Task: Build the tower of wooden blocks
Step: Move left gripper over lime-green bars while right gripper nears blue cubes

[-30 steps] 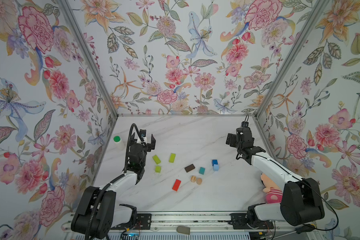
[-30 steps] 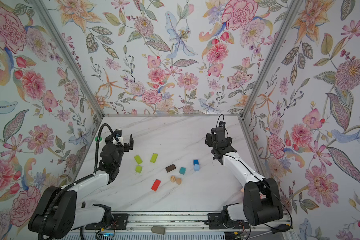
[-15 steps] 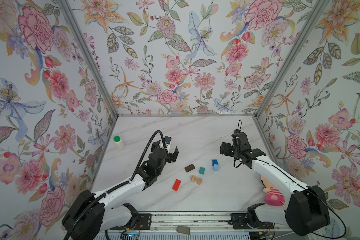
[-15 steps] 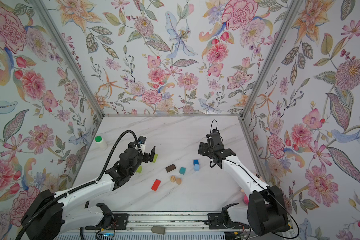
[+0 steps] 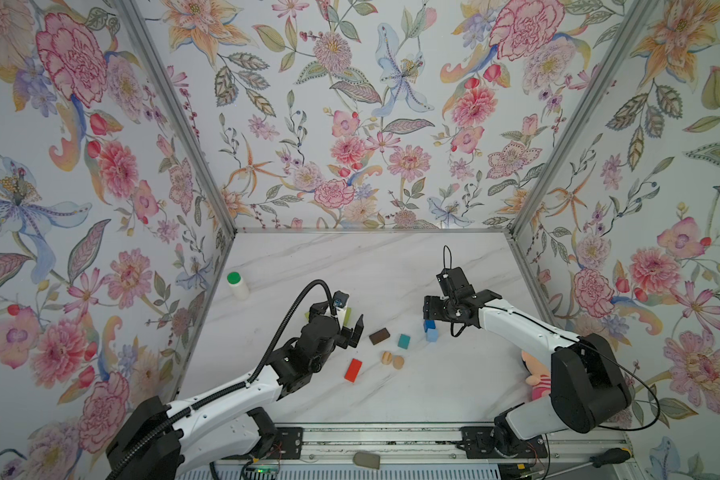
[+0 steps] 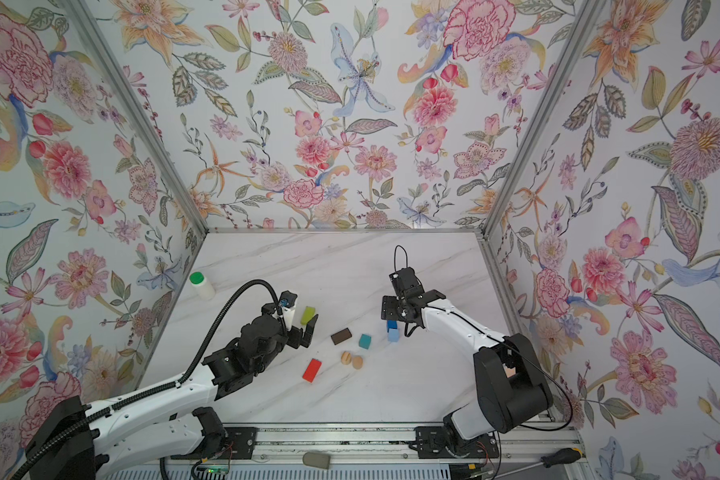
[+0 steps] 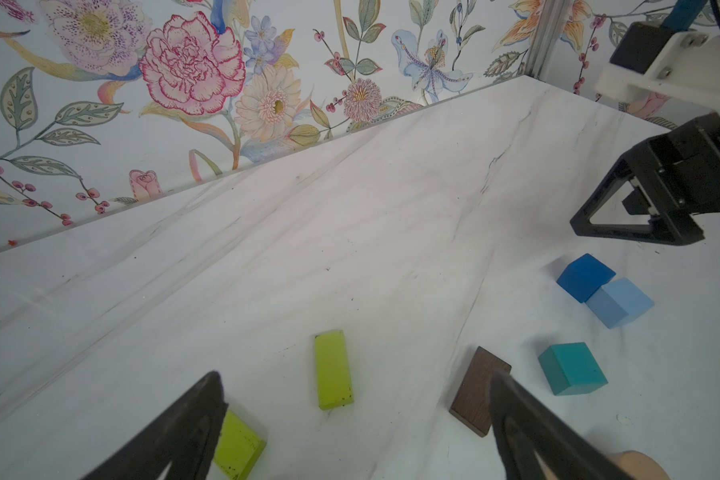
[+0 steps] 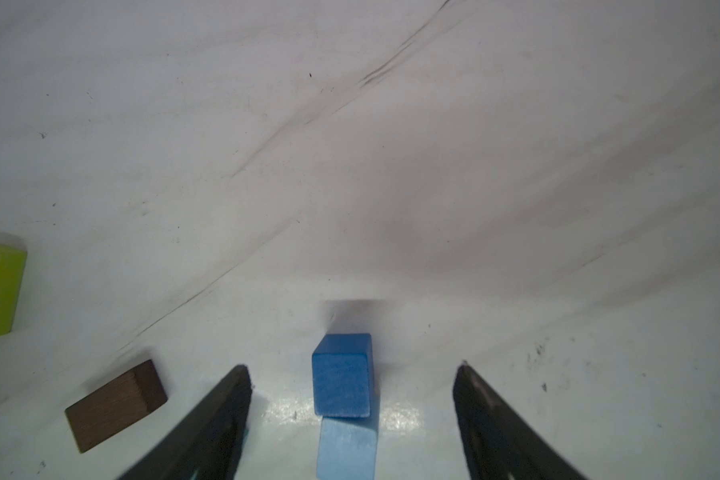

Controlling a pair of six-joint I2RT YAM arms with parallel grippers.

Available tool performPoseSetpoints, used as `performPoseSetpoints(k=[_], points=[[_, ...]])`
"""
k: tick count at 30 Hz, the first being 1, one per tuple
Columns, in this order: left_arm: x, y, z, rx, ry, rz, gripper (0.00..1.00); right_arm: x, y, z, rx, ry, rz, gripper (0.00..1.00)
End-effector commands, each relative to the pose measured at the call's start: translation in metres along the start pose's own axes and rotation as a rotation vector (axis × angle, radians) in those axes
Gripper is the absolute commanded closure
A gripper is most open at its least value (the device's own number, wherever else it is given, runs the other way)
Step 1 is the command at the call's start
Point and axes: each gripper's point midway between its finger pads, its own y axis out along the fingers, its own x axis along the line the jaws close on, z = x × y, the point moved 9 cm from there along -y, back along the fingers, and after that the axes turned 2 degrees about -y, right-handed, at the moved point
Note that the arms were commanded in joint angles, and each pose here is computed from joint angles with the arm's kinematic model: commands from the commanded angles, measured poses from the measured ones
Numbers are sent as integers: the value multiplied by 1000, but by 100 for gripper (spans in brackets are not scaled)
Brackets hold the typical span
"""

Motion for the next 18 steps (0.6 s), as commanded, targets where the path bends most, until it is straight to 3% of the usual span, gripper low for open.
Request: performPoseSetpoints(k=[1,11,18], points=[[-1,-2,5,27,12,-4,1,4,2,0,37,-3,15,23],[-4,1,9,51,31,23,1,11,17,3,94,-33,33,30],[-3,1,10,60,48,16,1,20,24,2,113,-56,39,30]])
